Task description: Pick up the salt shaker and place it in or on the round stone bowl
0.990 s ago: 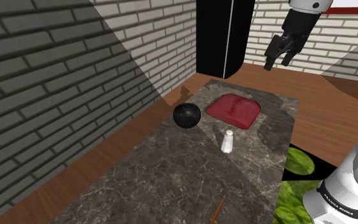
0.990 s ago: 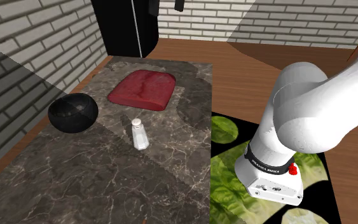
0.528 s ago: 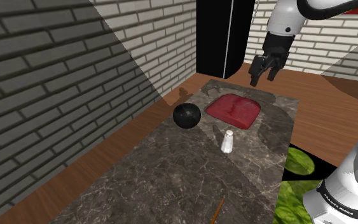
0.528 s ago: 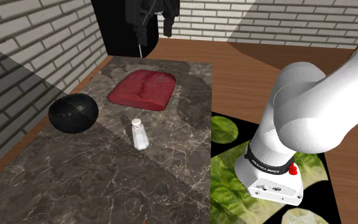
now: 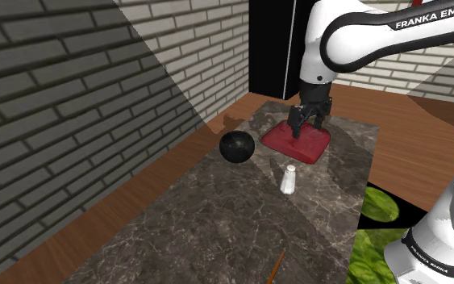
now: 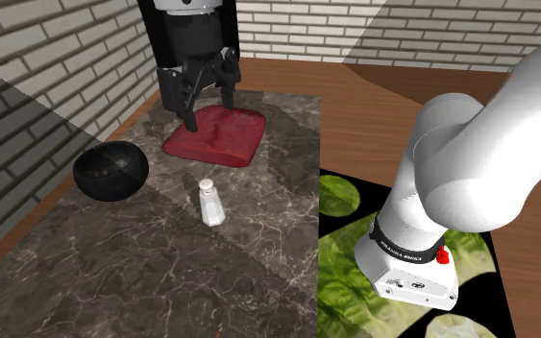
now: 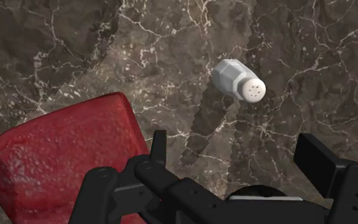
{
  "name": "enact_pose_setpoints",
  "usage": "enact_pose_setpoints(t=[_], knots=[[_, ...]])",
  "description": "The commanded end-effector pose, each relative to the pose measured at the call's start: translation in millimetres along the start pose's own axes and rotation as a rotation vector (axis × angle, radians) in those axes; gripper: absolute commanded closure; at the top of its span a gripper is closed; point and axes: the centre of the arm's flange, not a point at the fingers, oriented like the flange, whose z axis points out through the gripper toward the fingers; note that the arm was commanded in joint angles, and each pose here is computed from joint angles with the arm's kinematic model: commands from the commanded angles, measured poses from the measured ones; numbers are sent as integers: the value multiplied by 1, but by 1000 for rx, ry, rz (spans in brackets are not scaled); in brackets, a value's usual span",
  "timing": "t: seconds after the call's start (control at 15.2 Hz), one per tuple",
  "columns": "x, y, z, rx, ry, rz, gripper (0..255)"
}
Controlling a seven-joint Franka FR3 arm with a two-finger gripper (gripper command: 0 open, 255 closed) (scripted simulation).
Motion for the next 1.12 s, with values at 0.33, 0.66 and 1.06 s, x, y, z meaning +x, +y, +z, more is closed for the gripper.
enact_pose_setpoints(t=[0.33,0.66,1.06], knots=[[30,-40,85,-22,-109,-10,0],[37,-53,127,-30,-148,-14,0],[32,-53,156,-30,-148,-14,0]])
